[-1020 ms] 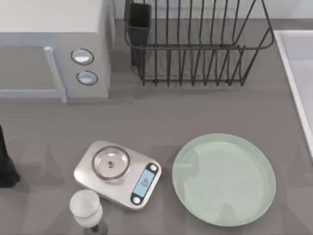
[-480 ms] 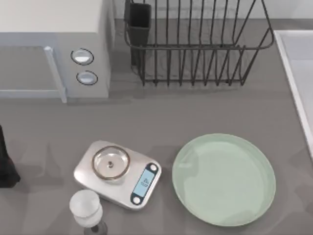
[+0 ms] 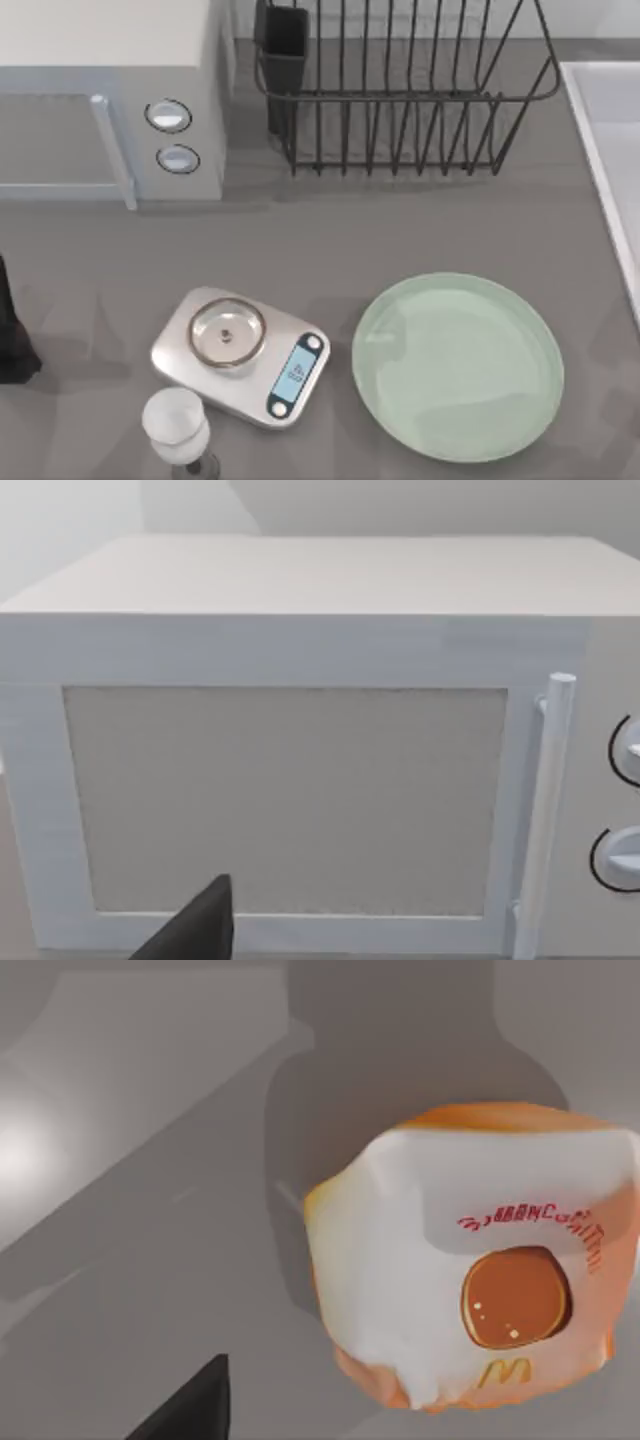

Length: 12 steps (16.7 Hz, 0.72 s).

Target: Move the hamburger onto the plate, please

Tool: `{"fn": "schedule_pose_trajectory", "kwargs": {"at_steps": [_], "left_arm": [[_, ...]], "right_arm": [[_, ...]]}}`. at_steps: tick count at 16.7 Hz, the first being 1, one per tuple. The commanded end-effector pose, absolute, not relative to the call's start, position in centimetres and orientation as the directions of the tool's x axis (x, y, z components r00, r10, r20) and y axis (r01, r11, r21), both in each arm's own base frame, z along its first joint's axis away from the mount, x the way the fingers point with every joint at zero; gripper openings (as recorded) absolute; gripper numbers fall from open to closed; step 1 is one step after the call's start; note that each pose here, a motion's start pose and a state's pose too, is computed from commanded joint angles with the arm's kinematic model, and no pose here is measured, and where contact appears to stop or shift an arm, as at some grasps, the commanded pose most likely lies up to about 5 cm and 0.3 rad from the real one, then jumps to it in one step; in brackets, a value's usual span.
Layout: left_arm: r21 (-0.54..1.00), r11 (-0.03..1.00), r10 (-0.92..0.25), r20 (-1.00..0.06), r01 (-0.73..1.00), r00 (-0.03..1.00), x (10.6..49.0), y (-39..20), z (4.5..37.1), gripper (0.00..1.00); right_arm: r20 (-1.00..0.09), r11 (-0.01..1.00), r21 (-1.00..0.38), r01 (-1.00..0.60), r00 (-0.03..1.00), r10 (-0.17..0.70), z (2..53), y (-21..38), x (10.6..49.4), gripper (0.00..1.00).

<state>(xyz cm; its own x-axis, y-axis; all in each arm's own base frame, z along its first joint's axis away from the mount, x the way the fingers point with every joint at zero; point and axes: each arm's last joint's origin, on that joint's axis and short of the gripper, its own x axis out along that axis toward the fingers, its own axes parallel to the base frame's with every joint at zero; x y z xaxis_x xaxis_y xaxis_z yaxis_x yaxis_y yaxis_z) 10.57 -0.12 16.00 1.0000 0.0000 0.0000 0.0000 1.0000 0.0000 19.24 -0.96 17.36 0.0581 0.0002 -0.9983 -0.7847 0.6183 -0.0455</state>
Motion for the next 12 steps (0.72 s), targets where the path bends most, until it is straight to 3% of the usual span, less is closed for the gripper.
{"fn": "schedule_pose_trajectory", "kwargs": {"at_steps": [3, 12], "left_arm": [[0.0, 1.0, 0.0, 0.0, 0.0, 1.0, 10.6, -0.1, 16.0, 1.0], [0.0, 1.0, 0.0, 0.0, 0.0, 1.0, 10.6, -0.1, 16.0, 1.0]], "right_arm": [[-1.0, 0.584, 0.008, -0.812, -0.006, 0.005, 17.2, -1.0, 19.9, 1.0], [-1.0, 0.584, 0.01, -0.811, -0.008, 0.005, 14.7, -1.0, 20.2, 1.0]]}}
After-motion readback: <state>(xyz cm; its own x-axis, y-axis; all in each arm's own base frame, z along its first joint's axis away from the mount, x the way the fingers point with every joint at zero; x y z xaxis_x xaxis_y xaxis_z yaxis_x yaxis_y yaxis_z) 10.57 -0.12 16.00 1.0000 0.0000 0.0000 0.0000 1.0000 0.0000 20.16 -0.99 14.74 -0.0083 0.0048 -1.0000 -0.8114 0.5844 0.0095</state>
